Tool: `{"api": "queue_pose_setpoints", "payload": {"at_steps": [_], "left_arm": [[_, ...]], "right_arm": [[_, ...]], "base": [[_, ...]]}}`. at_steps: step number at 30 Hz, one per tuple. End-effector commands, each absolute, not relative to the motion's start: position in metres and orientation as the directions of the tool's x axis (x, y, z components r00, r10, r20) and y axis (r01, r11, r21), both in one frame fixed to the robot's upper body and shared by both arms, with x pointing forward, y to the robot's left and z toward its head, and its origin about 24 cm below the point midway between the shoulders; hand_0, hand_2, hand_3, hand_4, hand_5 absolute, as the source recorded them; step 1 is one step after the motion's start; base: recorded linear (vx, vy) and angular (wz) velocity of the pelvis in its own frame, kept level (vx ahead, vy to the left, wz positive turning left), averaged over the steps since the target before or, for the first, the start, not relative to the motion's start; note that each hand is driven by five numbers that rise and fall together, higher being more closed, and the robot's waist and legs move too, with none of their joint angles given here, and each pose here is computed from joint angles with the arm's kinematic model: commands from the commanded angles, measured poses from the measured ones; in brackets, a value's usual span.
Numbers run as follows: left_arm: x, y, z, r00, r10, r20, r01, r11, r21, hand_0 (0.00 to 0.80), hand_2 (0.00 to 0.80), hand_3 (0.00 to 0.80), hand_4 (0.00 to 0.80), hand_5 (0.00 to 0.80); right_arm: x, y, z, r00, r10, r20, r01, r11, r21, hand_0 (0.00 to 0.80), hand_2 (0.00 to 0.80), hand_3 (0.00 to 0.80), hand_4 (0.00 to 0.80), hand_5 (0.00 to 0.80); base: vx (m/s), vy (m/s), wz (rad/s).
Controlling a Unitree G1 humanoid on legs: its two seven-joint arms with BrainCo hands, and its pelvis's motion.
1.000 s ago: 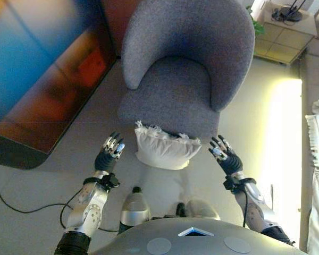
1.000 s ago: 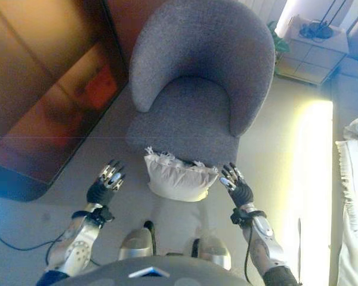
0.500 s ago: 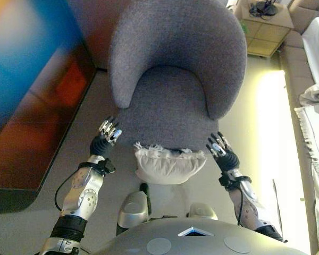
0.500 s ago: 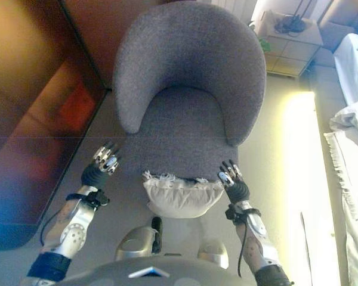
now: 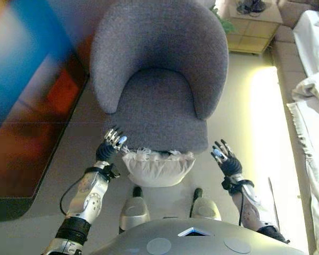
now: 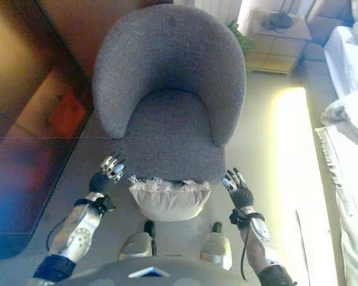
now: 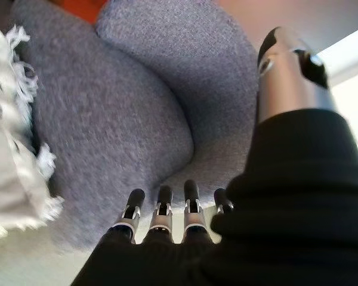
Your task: Pick up the cushion and take it to the sofa
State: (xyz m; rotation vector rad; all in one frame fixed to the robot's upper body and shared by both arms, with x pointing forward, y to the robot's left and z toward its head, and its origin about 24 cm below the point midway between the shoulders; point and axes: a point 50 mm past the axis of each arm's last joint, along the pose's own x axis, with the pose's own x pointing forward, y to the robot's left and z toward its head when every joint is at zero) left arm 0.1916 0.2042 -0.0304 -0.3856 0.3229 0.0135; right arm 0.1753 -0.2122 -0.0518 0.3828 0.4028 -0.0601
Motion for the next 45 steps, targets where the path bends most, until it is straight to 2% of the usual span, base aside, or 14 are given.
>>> {"api": "queue_pose_setpoints", "payload": {"at_steps": [1,8,14,19,21,24,27,28,31,38,45], "left_arm": [[0.208,0.213,-0.002,0.983,-0.055,-0.176,-0.010,0.936,-0.351,0.000,0.000,0.000,0.000,0.000],[0.203,0.215,-0.010,0.975,-0.047,-0.218,-0.039,0.926,-0.375,0.000,0.000,0.000,0.000,0.000],[0.206,0.223,-0.009,0.977,-0.020,-0.213,-0.064,0.923,-0.380,0.000,0.000,0.000,0.000,0.000],[0.217,0.213,-0.006,0.979,-0.068,-0.194,-0.016,0.915,-0.402,0.000,0.000,0.000,0.000,0.000],[0.219,0.205,-0.004,0.978,-0.109,-0.178,0.018,0.894,-0.447,0.000,0.000,0.000,0.000,0.000],[0.218,0.186,-0.001,0.958,-0.267,-0.101,0.117,0.689,-0.715,0.000,0.000,0.000,0.000,0.000],[0.212,0.160,-0.001,0.912,-0.401,0.082,0.234,0.344,-0.909,0.000,0.000,0.000,0.000,0.000],[0.210,0.152,0.001,0.894,-0.420,0.153,0.264,0.220,-0.939,0.000,0.000,0.000,0.000,0.000],[0.207,0.137,0.007,0.858,-0.419,0.298,0.312,-0.036,-0.949,0.000,0.000,0.000,0.000,0.000],[0.200,0.138,0.009,0.849,-0.391,0.357,0.350,-0.092,-0.932,0.000,0.000,0.000,0.000,0.000],[0.199,0.138,0.011,0.853,-0.389,0.348,0.339,-0.096,-0.936,0.000,0.000,0.000,0.000,0.000]], "right_arm": [[0.191,-0.199,-0.029,0.965,0.058,-0.254,0.051,0.914,0.403,0.000,0.000,0.000,0.000,0.000],[0.196,-0.198,-0.028,0.965,0.052,-0.259,0.056,0.917,0.395,0.000,0.000,0.000,0.000,0.000],[0.199,-0.202,-0.024,0.965,0.072,-0.254,0.007,0.955,0.296,0.000,0.000,0.000,0.000,0.000],[0.206,-0.202,-0.016,0.972,0.075,-0.224,-0.012,0.962,0.273,0.000,0.000,0.000,0.000,0.000],[0.212,-0.198,-0.011,0.974,0.107,-0.198,-0.036,0.943,0.332,0.000,0.000,0.000,0.000,0.000],[0.214,-0.182,-0.002,0.967,0.241,-0.088,-0.138,0.780,0.611,0.000,0.000,0.000,0.000,0.000],[0.209,-0.157,-0.002,0.919,0.378,0.117,-0.292,0.450,0.844,0.000,0.000,0.000,0.000,0.000],[0.208,-0.149,-0.001,0.895,0.396,0.204,-0.337,0.303,0.891,0.000,0.000,0.000,0.000,0.000],[0.209,-0.135,0.005,0.848,0.363,0.387,-0.429,0.040,0.903,0.000,0.000,0.000,0.000,0.000],[0.198,-0.129,0.000,0.820,0.381,0.426,-0.454,-0.018,0.891,0.000,0.000,0.000,0.000,0.000],[0.194,-0.132,-0.005,0.839,0.373,0.397,-0.420,-0.019,0.907,0.000,0.000,0.000,0.000,0.000]], "base": [[0.042,-0.054,0.13],[0.045,-0.035,0.14],[0.001,-0.029,0.17],[-0.018,-0.008,0.13],[-0.011,0.018,0.06],[-0.003,0.020,0.05],[-0.009,0.013,0.06],[0.000,0.000,0.00],[-0.001,0.007,0.02],[0.018,0.009,0.00],[0.032,0.009,0.01]]}}
